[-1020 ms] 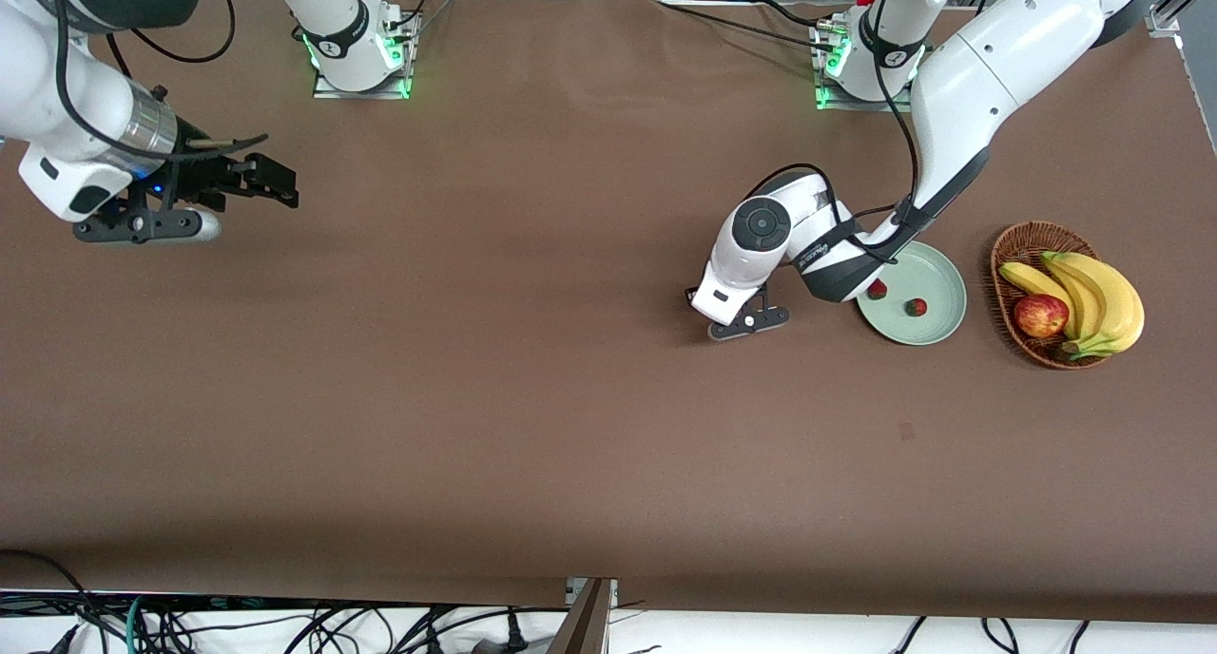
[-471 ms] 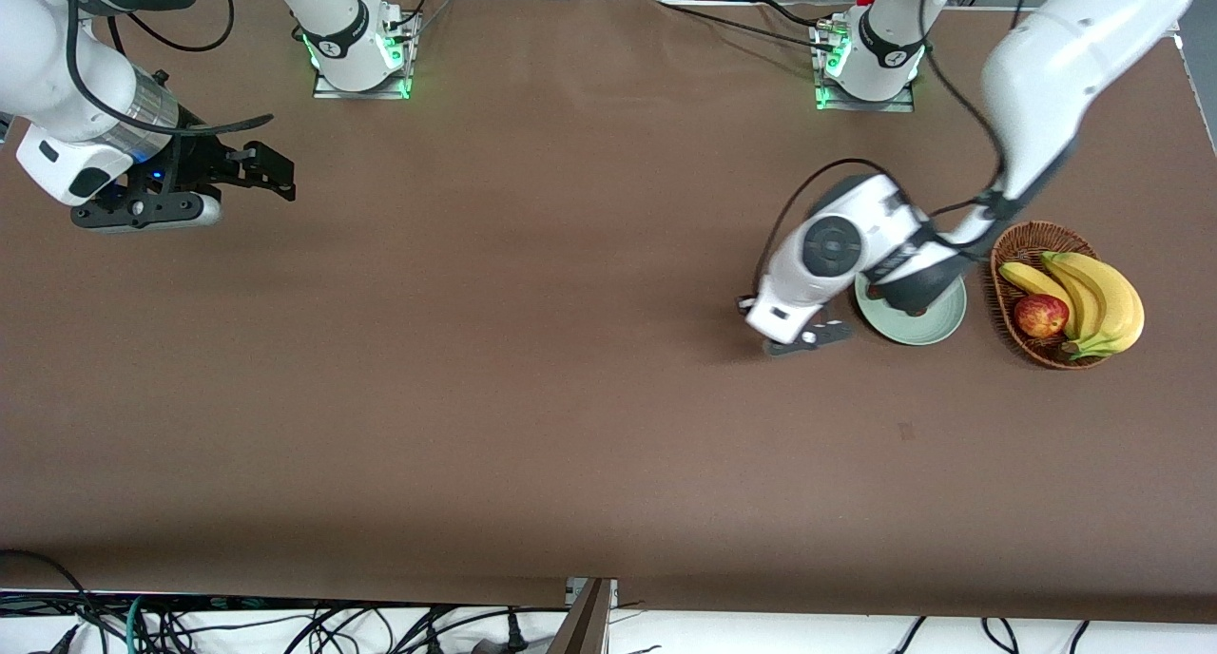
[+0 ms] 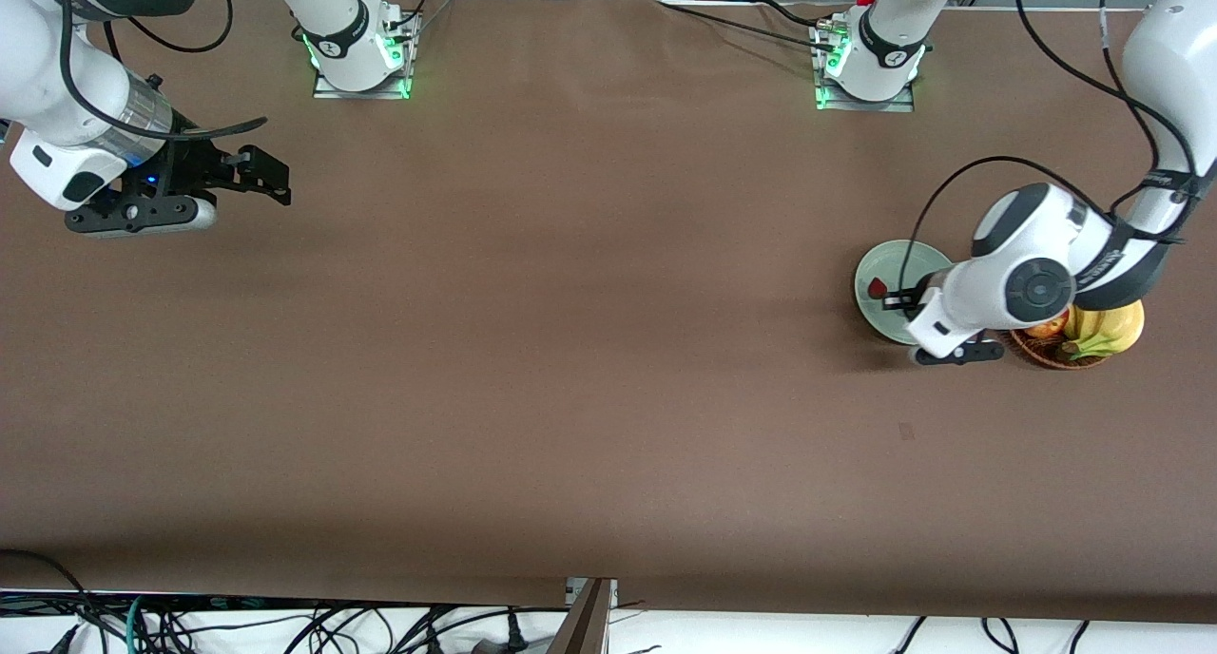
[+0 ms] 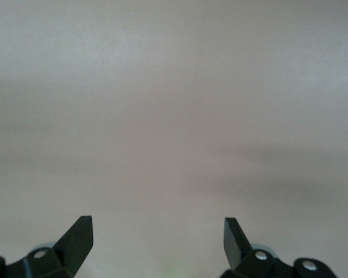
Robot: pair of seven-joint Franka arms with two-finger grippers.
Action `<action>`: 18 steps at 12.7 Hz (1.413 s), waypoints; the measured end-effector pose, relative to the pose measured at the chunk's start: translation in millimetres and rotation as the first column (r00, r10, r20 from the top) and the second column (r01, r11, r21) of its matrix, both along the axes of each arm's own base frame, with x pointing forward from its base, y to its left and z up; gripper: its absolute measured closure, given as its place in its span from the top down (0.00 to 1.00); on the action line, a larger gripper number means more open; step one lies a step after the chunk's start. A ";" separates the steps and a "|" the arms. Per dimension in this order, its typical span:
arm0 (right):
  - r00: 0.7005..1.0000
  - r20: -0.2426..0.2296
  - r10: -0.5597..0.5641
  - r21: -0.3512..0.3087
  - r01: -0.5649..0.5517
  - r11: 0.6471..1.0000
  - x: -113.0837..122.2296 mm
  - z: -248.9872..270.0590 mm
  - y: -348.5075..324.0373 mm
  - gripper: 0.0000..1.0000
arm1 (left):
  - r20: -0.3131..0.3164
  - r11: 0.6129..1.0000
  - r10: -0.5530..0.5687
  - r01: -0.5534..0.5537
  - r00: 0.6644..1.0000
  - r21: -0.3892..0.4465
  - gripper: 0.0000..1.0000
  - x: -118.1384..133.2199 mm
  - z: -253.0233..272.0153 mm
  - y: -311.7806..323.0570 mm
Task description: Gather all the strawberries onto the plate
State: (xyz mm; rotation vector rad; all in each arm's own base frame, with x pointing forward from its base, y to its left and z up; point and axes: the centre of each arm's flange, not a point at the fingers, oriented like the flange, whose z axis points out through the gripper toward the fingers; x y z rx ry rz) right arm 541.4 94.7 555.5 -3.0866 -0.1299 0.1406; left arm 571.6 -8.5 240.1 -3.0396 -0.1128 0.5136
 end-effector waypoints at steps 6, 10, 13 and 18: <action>1.000 0.021 -0.003 -0.020 0.003 1.000 3.5 7.2 -5.4 1.00 | -0.034 0.998 -0.064 0.063 0.997 -0.020 0.49 -19.4 -21.0 -13.2; 1.000 0.027 -0.003 -0.025 0.004 1.000 9.3 8.2 -5.7 1.00 | -0.019 0.996 -0.089 0.089 0.996 -0.023 0.93 -13.7 -14.9 -14.5; 0.999 0.044 -0.006 -0.023 0.008 1.000 11.6 16.0 -7.5 1.00 | 0.024 0.991 -0.128 0.129 0.992 -0.034 1.00 8.9 30.9 -0.2; 0.999 0.053 -0.003 -0.040 0.005 0.999 12.7 19.1 -9.4 1.00 | 0.145 0.991 -0.119 0.127 0.982 -0.051 1.00 28.7 158.3 52.9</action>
